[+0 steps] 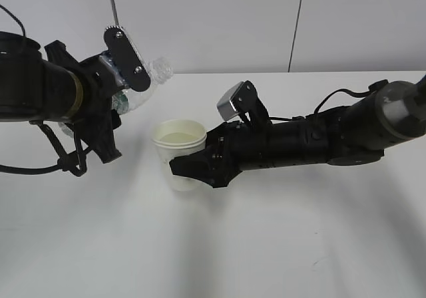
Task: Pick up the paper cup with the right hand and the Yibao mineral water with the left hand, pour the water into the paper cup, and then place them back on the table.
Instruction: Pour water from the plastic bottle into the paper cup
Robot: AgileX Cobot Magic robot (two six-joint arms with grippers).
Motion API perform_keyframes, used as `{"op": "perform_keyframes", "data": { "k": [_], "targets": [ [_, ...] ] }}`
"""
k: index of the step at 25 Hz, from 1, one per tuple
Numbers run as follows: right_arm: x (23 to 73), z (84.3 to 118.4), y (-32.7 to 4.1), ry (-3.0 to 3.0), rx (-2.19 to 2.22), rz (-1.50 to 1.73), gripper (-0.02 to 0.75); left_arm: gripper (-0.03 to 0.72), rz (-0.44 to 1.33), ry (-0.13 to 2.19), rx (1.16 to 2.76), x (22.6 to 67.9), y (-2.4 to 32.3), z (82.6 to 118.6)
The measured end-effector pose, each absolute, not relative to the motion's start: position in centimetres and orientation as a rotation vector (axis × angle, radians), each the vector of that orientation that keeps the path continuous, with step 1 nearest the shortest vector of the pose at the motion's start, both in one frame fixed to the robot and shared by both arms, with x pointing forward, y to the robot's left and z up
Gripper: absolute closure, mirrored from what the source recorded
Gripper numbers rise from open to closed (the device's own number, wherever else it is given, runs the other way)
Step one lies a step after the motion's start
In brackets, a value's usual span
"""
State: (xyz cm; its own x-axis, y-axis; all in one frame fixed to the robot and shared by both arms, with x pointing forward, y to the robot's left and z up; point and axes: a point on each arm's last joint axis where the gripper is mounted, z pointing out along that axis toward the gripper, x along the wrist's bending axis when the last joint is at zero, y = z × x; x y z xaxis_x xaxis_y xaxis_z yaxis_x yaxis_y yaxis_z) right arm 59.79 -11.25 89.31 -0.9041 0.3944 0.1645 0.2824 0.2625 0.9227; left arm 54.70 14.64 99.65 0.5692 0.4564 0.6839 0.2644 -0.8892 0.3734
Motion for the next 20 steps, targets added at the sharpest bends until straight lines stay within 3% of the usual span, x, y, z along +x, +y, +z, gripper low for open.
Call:
{"op": "perform_keyframes", "data": {
  "k": [10, 20],
  "targets": [
    [60.0, 89.4, -11.3, 2.39, 0.685, 1.743, 0.229, 0.368, 1.079, 0.872, 2.369, 54.7, 14.1, 99.7],
    [60.0, 89.4, -11.4, 2.387, 0.693, 1.738, 0.229, 0.368, 0.976, 1.025, 2.217, 56.0, 15.9, 99.8]
  ]
}}
